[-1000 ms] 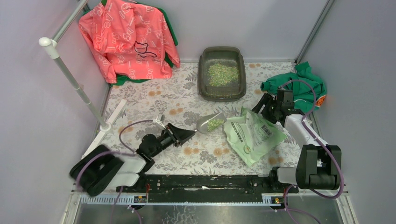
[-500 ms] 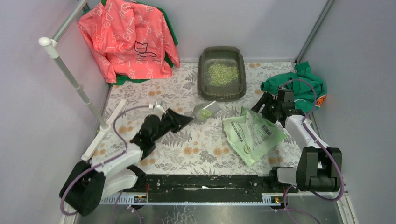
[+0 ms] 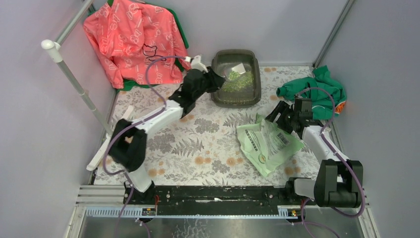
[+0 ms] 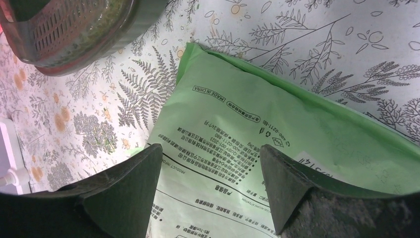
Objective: Fill the litter box with clean litter
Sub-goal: 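Pour the cat litter into the litter box, then scoop the cat litter from the cat litter bag.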
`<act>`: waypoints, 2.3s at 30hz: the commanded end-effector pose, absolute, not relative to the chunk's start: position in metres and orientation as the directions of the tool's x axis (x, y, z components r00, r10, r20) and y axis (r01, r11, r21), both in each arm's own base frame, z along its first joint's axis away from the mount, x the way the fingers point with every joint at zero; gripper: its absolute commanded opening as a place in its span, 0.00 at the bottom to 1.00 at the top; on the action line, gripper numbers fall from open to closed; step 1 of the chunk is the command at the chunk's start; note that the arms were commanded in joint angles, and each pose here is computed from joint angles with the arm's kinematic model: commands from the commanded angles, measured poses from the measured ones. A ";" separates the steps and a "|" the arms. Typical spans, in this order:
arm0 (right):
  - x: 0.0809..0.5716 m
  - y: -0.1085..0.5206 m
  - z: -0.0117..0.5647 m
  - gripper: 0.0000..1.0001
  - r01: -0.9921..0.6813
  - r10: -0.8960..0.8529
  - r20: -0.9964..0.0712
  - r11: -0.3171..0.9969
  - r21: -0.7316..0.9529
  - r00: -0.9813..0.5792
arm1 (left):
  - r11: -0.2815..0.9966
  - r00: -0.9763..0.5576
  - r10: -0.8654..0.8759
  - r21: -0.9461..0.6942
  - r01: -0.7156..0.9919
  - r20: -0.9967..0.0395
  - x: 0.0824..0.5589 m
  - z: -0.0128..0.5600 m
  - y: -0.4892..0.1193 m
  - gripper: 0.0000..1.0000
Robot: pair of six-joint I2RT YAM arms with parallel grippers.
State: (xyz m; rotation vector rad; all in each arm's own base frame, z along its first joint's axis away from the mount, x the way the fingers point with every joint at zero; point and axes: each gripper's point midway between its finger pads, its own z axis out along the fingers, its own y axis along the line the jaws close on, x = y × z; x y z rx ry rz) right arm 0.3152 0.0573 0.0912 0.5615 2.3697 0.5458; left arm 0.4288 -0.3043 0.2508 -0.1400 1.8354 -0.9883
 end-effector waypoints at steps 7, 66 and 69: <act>0.316 0.069 0.103 0.80 0.185 0.511 -0.505 0.806 0.561 -0.695 | 0.987 -0.269 -0.041 -0.081 0.141 -0.962 0.516 0.222 -0.311 0.00; 0.289 0.082 0.173 0.76 0.075 0.351 -0.609 0.900 0.430 -0.711 | 0.406 -0.824 -0.406 -0.886 0.225 -0.396 0.232 0.152 -0.263 0.00; 0.289 0.083 0.168 0.76 0.077 0.353 -0.603 0.897 0.435 -0.715 | 0.371 -0.829 -0.408 -0.899 0.232 -0.382 0.230 0.155 -0.267 0.00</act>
